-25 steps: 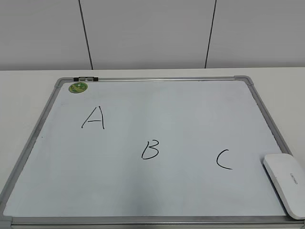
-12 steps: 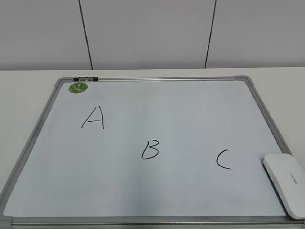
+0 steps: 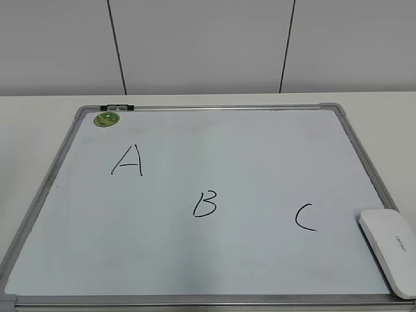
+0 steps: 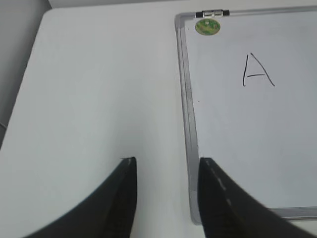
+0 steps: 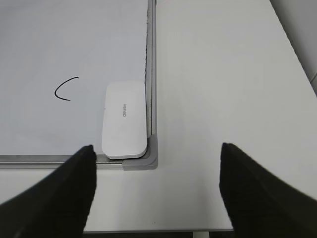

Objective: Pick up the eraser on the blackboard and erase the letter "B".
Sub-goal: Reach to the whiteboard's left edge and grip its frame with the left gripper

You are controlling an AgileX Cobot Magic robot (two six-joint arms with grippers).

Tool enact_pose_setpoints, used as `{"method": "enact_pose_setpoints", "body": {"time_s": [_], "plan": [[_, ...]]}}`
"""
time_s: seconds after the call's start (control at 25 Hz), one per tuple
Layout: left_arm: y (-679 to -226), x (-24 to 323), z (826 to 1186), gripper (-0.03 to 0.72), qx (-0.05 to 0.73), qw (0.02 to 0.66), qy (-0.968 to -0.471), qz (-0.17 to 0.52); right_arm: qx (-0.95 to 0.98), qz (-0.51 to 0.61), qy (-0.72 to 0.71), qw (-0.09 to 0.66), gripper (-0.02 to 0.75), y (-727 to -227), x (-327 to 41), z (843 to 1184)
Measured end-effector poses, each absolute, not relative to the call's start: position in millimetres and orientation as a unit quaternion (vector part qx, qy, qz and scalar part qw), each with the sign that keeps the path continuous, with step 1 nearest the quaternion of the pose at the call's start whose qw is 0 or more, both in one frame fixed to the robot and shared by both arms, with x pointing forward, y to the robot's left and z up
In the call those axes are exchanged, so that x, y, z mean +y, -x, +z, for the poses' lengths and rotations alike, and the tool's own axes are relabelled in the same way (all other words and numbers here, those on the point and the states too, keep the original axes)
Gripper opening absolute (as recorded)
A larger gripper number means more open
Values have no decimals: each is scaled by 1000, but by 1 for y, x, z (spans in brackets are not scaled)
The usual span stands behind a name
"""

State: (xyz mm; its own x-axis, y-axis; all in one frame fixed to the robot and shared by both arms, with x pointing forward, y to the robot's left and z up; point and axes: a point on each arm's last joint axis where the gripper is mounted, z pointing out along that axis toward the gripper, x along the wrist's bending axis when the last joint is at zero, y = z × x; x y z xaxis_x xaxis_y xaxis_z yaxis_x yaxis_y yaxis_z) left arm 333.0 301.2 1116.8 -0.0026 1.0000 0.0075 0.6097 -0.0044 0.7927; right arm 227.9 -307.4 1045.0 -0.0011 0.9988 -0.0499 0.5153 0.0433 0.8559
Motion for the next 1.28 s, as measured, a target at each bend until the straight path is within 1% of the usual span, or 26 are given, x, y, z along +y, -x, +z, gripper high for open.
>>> {"method": "enact_pose_setpoints", "body": {"time_s": [0.12,0.4,0.56,0.72,0.88,0.96,1.28], "plan": [[-373,299,1116,312,652,275,-652,272,624,333,-606,363,573,-228,-307,1045],[-467,294,1112,312,678,207,-676,202,624,333,-606,363,573,-228,-307,1045],[-519,292,1107,312,687,177,-684,170,624,333,-606,363,574,-228,-307,1045],[-561,290,1101,312,694,156,-688,144,624,333,-606,363,574,-228,-307,1045],[-591,287,1092,312,699,139,-692,115,624,333,-606,363,573,-228,-307,1045],[-602,286,1081,312,701,129,-695,99,624,333,-606,363,573,-228,-307,1045],[-627,282,1021,312,711,79,-698,31,624,333,-606,363,574,-228,-307,1045]]}}
